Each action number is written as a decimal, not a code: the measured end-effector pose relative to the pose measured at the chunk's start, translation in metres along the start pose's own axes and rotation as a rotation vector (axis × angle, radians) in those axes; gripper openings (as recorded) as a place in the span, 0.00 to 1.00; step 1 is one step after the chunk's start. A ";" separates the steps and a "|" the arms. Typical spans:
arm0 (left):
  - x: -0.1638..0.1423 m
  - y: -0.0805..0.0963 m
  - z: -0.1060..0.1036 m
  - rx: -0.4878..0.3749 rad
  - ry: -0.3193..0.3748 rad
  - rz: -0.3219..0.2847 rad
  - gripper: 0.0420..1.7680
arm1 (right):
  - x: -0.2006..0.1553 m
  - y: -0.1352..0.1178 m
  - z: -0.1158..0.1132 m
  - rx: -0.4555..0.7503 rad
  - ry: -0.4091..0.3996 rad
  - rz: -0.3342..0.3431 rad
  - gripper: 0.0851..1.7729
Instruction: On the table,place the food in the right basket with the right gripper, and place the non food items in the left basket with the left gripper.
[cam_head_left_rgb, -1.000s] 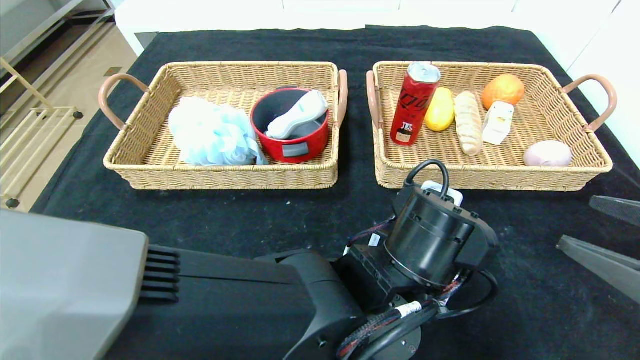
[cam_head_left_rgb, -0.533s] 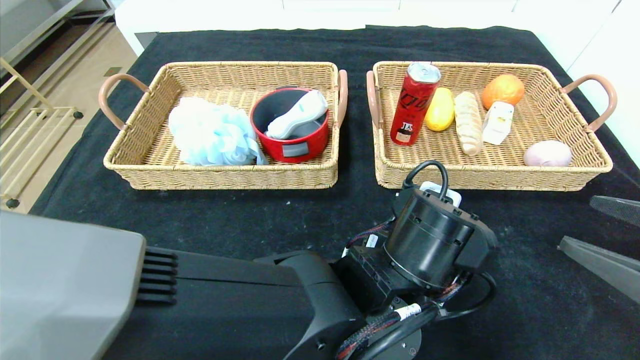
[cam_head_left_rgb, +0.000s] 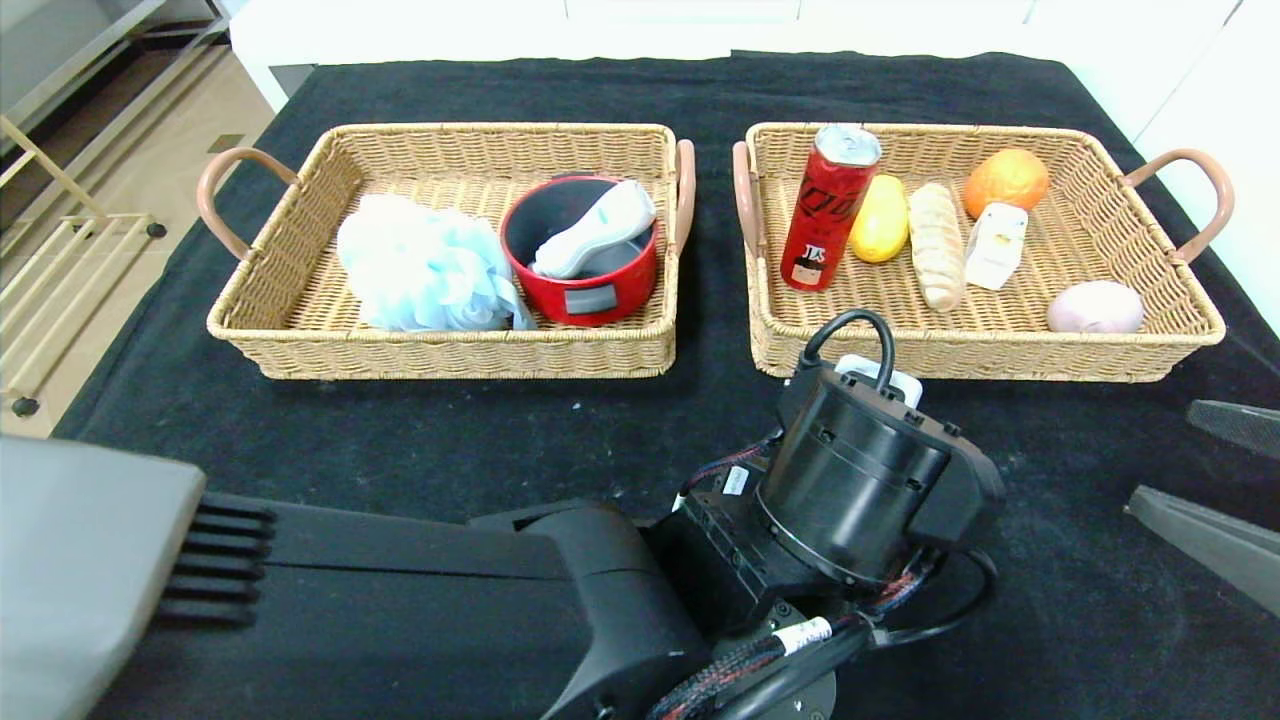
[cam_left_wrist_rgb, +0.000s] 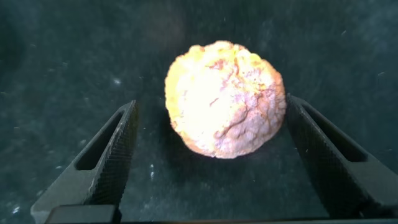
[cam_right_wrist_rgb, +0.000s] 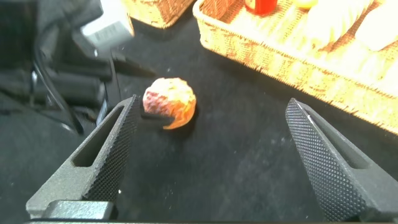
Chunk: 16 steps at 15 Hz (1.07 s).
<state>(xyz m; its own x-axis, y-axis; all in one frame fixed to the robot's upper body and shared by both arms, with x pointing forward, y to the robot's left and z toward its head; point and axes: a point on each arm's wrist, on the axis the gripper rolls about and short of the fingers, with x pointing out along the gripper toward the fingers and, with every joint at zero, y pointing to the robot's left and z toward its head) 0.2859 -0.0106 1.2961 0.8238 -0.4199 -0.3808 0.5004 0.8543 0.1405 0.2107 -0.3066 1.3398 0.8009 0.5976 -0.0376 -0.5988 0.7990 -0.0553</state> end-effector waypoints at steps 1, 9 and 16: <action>-0.003 0.001 0.002 -0.003 -0.005 -0.001 0.95 | 0.000 0.000 0.001 0.001 0.000 0.000 0.96; -0.039 0.021 0.016 -0.033 -0.056 -0.015 0.96 | 0.000 0.000 0.000 0.002 0.005 0.000 0.96; -0.080 0.060 0.011 -0.015 -0.064 -0.063 0.96 | 0.007 -0.002 -0.007 0.021 0.049 0.009 0.96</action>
<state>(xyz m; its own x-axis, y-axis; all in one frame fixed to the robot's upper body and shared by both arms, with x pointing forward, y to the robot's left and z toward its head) 0.2531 0.0711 1.3451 0.8062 -0.4914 -0.3296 0.5483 0.8298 0.1041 0.2178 -0.3047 1.3326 0.7941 0.6016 -0.0866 -0.6058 0.7949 -0.0335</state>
